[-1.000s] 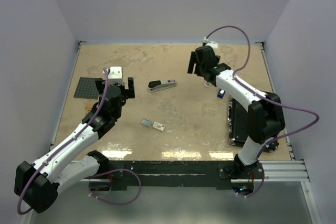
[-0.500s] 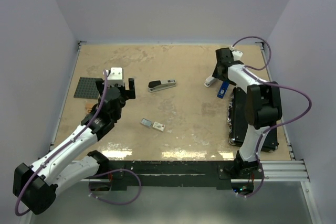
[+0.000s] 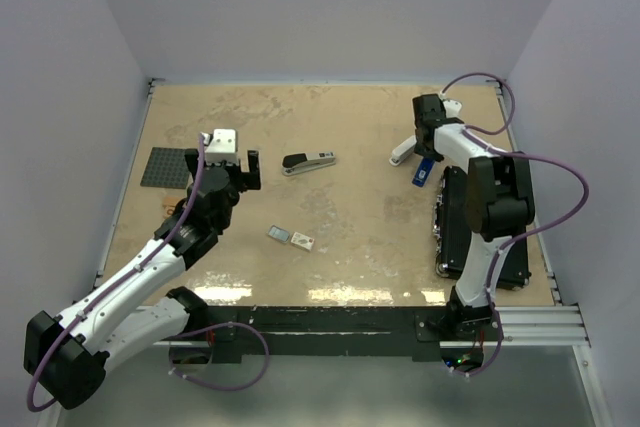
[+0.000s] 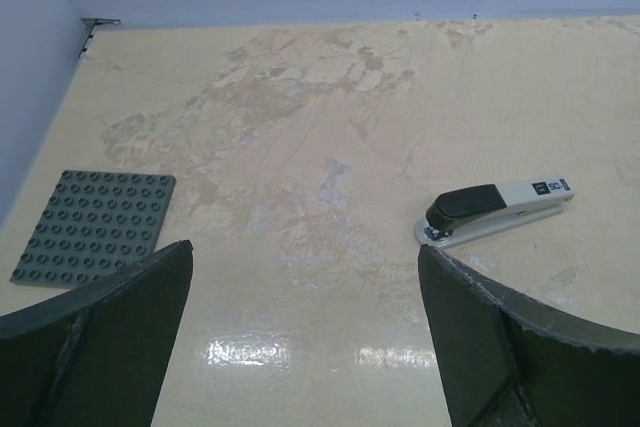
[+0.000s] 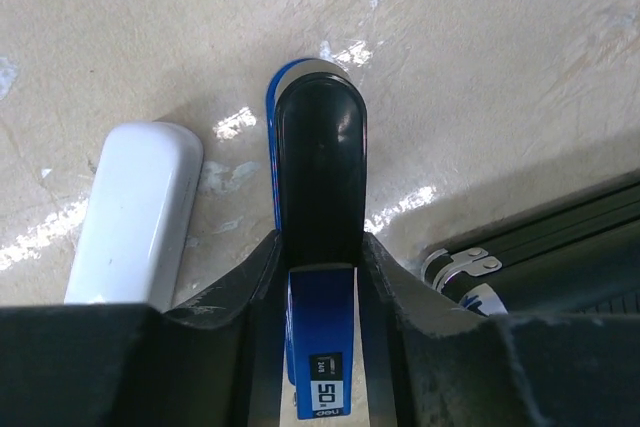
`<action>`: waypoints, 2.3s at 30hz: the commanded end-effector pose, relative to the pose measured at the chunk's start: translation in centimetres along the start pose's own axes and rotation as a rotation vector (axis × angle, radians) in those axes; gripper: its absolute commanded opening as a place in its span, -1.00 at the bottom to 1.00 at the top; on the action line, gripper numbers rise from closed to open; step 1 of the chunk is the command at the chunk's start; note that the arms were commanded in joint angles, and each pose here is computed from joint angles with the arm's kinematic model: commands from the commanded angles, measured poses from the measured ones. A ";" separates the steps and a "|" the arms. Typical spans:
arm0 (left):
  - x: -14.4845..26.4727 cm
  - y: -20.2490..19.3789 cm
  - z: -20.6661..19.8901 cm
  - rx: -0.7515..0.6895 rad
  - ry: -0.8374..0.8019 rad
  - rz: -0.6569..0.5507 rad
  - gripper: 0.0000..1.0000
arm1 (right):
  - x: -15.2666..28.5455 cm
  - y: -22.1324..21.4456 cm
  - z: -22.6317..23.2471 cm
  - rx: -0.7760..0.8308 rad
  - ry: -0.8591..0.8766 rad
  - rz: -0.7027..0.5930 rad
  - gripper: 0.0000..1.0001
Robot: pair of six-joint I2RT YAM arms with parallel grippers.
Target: Load the staples into the stapler
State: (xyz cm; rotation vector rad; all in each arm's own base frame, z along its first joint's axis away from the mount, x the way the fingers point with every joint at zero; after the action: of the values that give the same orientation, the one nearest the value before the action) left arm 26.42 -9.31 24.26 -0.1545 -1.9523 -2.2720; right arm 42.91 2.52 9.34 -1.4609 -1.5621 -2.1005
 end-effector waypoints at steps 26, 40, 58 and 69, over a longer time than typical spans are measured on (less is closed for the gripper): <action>6.3 2.7 -11.2 -0.292 -1.119 -0.395 1.00 | 30.9 -5.4 2.3 0.912 1.373 -0.375 -1.00; 6.8 4.3 -14.6 -0.305 -1.457 -0.351 0.87 | 35.6 -8.2 0.5 1.187 1.685 -0.555 -1.00; 7.6 4.5 -16.1 -0.215 -1.550 -0.286 0.44 | 35.8 -8.4 0.2 1.212 1.704 -0.570 -1.00; 7.3 4.2 -16.8 -0.219 -1.504 -0.256 -0.59 | 36.2 -8.7 -0.3 1.204 1.725 -0.566 -1.00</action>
State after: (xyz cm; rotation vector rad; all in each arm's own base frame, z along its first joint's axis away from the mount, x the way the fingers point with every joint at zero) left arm 20.00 -26.27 24.96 -2.3411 -2.0592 -2.6554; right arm 19.26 20.62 28.29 0.8756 -1.5501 -1.0351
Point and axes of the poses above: each gripper's point midway between its finger pads, its own x axis back along the fingers, its own z axis along the line the jaws close on, y = z × x, the point moved 5 cm from there along x, back along the fingers, and after that the axes turned 7 degrees about -x, right-handed, at the moved point
